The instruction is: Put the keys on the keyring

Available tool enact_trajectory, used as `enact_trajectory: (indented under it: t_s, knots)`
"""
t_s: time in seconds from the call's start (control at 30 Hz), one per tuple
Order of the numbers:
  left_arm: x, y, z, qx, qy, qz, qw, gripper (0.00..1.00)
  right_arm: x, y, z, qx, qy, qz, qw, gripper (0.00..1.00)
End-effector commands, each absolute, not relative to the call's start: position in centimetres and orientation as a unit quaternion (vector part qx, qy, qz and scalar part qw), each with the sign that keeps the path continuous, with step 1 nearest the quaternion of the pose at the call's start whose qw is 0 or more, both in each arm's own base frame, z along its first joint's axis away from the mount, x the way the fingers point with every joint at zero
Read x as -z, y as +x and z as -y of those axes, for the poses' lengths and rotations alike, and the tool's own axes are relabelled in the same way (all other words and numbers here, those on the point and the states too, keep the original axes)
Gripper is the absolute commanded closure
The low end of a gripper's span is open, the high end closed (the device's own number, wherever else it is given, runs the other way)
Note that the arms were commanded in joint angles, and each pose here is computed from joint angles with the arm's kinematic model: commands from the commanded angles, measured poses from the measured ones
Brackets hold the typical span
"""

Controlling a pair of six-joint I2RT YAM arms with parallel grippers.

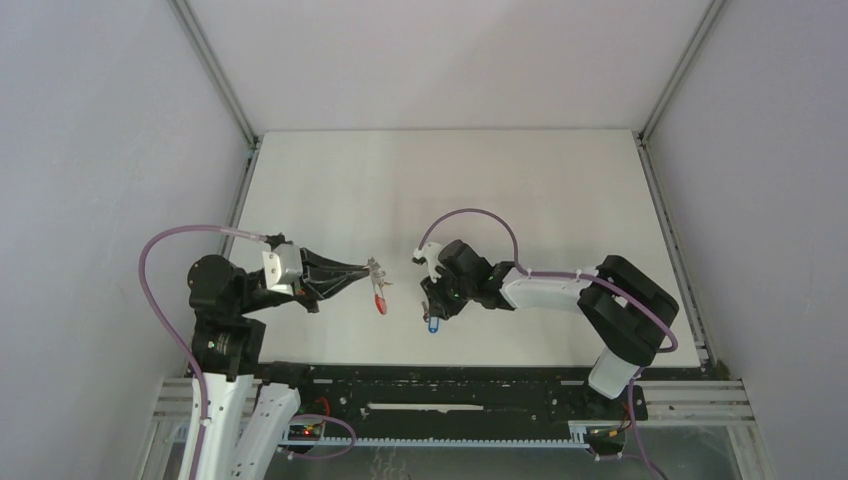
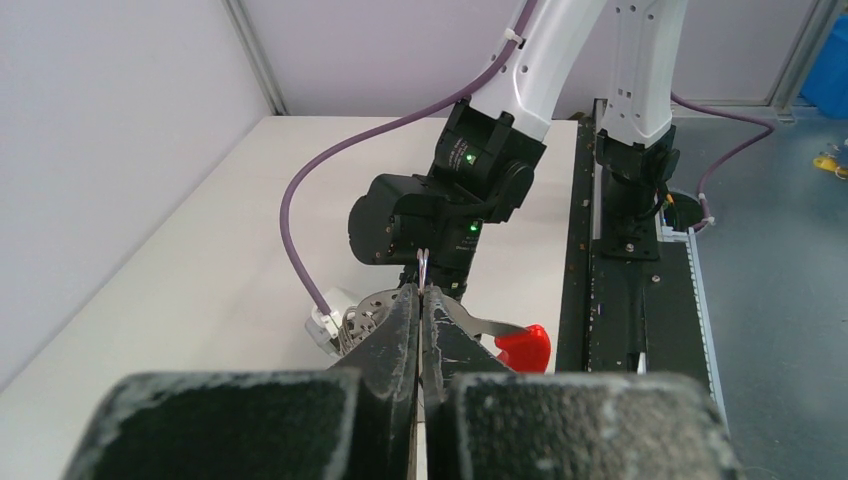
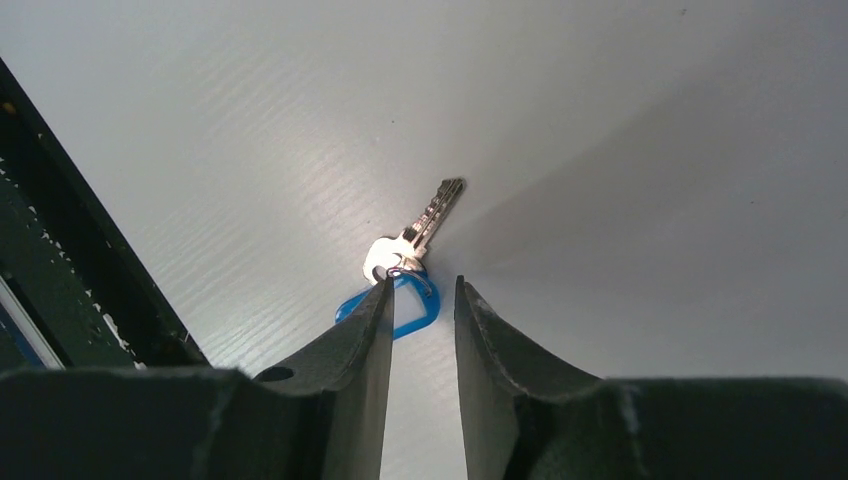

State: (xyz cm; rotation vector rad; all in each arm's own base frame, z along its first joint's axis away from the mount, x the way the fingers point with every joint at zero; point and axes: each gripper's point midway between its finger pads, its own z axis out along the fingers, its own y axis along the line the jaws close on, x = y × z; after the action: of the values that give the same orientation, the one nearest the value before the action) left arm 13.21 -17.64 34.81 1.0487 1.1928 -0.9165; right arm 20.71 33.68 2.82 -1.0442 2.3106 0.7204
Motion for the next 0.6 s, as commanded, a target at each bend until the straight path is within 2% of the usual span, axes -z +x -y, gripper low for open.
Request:
enact_trajectory:
  t_s: [0.0, 0.17, 0.37, 0.57]
  knots:
    - [-35.2, 13.5, 17.5, 0.39, 0.449, -0.514, 0.618, 1.0, -4.9, 21.2, -34.4, -0.286, -0.389, -0.831, 0.276, 0.64]
    - [-35.1, 13.6, 17.5, 0.391, 0.449, -0.514, 0.617, 1.0, -4.5, 21.0, -34.9, -0.291, -0.394, -0.83, 0.266, 0.71]
    - [-35.1, 13.6, 17.5, 0.39, 0.45, -0.515, 0.617, 1.0, -3.3, 20.3, -35.0, -0.293, -0.402, -0.831, 0.246, 0.76]
    - [-35.0, 13.7, 17.5, 0.391, 0.449, -0.515, 0.616, 1.0, -2.6, 20.3, -35.0, -0.292, -0.401, -0.835, 0.239, 0.76]
